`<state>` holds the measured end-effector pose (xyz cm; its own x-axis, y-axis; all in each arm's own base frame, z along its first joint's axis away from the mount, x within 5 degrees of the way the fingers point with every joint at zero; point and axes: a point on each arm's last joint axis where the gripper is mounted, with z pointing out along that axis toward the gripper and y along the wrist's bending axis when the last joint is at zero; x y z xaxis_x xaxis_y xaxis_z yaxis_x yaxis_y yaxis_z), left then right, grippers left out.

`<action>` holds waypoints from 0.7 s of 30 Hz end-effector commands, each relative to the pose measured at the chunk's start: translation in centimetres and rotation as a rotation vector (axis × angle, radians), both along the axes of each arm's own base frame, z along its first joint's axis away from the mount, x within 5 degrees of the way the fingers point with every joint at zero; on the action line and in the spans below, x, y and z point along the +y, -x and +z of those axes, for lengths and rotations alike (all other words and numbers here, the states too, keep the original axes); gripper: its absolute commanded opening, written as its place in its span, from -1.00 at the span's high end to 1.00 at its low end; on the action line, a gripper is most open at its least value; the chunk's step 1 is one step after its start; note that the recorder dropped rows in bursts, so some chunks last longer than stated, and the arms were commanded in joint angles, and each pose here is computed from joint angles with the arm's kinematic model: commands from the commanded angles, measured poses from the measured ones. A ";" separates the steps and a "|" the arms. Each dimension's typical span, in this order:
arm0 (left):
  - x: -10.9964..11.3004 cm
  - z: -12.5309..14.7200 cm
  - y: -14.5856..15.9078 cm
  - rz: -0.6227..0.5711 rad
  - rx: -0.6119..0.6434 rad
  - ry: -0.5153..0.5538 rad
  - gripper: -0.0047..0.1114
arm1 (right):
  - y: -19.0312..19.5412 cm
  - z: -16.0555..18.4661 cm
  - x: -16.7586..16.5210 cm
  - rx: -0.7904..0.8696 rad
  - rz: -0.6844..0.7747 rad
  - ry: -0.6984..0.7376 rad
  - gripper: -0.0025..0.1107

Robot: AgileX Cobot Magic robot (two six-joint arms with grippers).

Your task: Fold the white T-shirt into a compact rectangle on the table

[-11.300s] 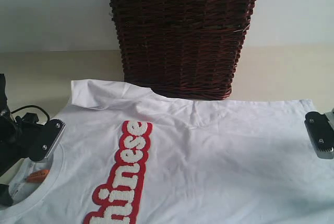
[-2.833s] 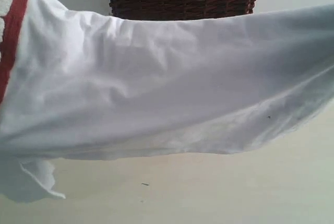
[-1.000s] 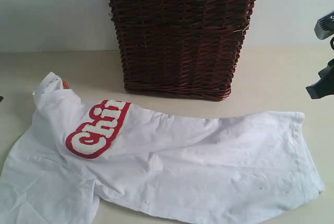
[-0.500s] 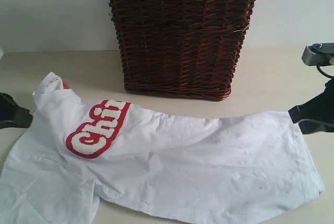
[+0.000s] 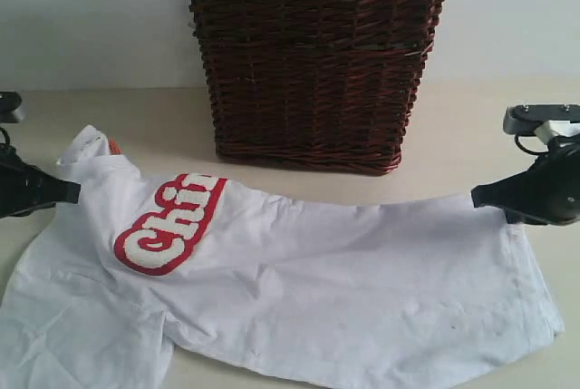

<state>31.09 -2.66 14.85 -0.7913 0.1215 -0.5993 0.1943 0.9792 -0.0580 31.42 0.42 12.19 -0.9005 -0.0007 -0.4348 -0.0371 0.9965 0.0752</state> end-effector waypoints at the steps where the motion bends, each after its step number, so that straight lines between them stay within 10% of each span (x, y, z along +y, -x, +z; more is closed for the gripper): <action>1: 0.1 -1.6 -2.5 0.023 -0.004 -0.040 0.92 | -2.6 -1.1 -0.5 -0.106 -0.044 0.043 0.96; 5: -0.6 -2.3 -4.2 -0.065 0.023 -0.011 0.92 | -4.1 -3.2 -0.5 -0.056 -0.038 0.036 0.96; 12: 3.1 -7.6 -2.0 0.122 0.228 0.050 0.92 | -4.8 -4.0 0.2 0.078 0.005 -0.021 0.96; 21: 6.0 -5.4 0.5 0.315 0.286 0.142 0.92 | -4.5 -4.1 0.2 0.114 0.035 -0.015 0.96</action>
